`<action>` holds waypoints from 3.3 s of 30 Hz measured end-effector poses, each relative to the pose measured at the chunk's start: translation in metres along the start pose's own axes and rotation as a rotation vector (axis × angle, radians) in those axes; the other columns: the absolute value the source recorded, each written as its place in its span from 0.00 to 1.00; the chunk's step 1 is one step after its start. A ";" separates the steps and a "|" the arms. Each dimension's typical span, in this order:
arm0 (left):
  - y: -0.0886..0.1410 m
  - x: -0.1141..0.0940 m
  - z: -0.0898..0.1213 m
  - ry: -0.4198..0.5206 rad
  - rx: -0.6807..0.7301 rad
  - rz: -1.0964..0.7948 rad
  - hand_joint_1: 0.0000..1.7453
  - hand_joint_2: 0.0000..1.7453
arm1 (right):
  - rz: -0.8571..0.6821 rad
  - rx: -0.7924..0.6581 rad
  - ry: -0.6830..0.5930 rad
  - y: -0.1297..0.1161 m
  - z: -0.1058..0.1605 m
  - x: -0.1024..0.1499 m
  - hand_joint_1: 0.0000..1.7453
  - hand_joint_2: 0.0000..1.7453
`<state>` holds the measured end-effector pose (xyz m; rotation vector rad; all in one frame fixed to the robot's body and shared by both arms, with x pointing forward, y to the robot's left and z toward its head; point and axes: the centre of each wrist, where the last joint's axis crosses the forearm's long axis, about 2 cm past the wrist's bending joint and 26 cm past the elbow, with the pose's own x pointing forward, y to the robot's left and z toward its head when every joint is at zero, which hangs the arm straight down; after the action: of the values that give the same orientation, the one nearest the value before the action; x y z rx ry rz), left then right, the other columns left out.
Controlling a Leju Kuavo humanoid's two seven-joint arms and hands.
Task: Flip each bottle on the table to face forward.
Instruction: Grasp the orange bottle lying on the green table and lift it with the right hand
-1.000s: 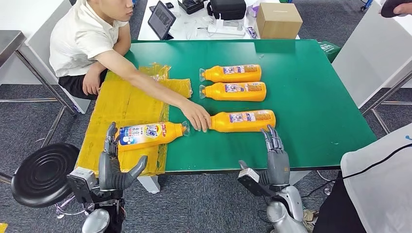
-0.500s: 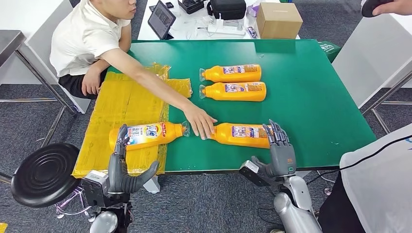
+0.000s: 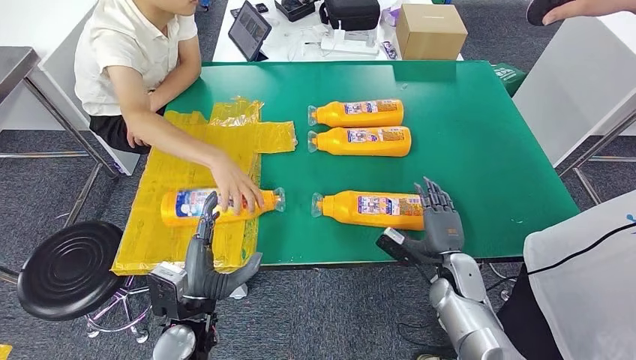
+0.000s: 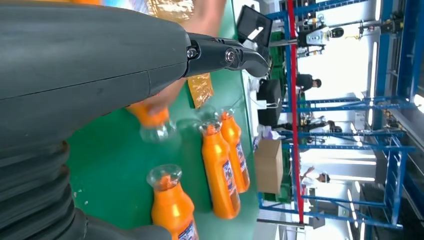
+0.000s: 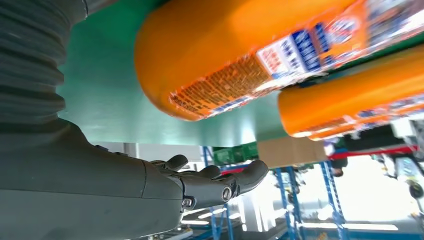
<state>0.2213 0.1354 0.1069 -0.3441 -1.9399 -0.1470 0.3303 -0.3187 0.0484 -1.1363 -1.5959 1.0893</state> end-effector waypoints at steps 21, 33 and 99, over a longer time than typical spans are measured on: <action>-0.012 -0.003 -0.012 0.108 -0.067 0.069 0.00 1.00 | 0.063 0.269 0.145 -0.010 -0.039 -0.018 0.00 1.00; -0.014 -0.003 -0.015 0.106 -0.078 0.075 0.00 1.00 | 0.093 0.280 0.081 -0.009 -0.044 -0.005 0.88 1.00; -0.016 -0.032 -0.012 0.236 -0.036 0.329 0.00 1.00 | -0.624 0.033 -0.047 0.010 -0.036 0.053 0.82 1.00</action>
<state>0.2387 0.1119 0.0832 -0.6354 -1.6253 -0.0057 0.3561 -0.2596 0.0554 -0.5235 -1.7891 0.7219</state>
